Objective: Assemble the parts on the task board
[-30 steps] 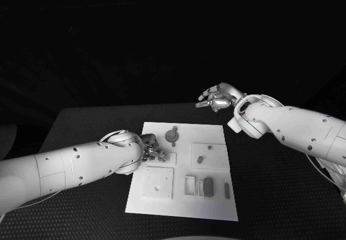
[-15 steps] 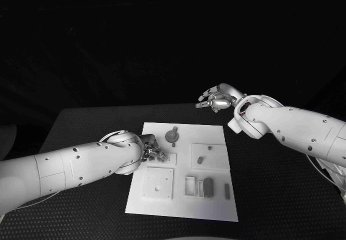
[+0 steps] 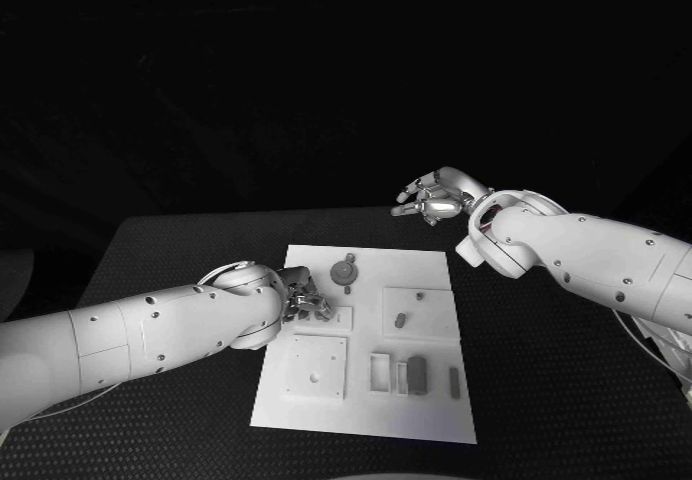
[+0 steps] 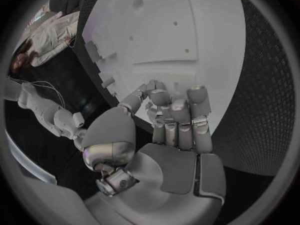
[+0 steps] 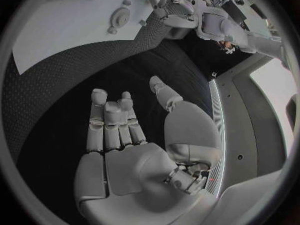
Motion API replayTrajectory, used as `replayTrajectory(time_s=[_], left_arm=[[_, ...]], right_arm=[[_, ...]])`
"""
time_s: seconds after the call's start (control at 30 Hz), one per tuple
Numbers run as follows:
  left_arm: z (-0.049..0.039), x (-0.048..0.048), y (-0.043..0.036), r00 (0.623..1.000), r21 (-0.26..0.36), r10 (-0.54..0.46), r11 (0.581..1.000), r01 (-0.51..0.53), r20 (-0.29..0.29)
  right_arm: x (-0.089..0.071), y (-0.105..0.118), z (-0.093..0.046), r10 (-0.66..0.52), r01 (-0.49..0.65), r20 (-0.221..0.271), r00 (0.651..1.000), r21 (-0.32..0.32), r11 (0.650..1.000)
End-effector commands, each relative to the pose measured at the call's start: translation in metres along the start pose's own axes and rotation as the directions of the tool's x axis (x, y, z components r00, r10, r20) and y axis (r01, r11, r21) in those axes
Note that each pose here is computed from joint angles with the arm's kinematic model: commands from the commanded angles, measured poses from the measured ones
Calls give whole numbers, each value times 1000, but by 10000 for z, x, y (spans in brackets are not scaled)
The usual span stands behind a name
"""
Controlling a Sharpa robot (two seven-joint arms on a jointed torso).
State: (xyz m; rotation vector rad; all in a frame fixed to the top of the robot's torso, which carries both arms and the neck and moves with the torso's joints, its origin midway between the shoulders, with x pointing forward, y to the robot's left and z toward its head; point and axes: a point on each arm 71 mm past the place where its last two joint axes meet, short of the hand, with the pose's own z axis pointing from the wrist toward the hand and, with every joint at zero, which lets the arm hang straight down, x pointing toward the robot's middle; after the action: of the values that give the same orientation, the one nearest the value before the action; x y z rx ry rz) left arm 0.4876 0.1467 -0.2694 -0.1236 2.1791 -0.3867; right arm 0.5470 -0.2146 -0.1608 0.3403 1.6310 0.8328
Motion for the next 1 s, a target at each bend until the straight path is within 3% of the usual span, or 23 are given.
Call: replayTrajectory(time_s=[0.03, 0.63, 1.0], left_arm=[[-8, -17, -26, 999, 24, -7, 1000, 6, 39], [-4, 23, -13, 1000, 11, 21, 1000, -21, -13], [17, 62, 2, 1000, 2, 12, 1000, -12, -9]], right_arm=[[9, 5, 1, 0, 0, -13, 1000, -6, 1000], [11, 4, 2, 0, 0, -15, 1000, -4, 1000], [10, 2, 1, 0, 0, -15, 1000, -3, 1000]])
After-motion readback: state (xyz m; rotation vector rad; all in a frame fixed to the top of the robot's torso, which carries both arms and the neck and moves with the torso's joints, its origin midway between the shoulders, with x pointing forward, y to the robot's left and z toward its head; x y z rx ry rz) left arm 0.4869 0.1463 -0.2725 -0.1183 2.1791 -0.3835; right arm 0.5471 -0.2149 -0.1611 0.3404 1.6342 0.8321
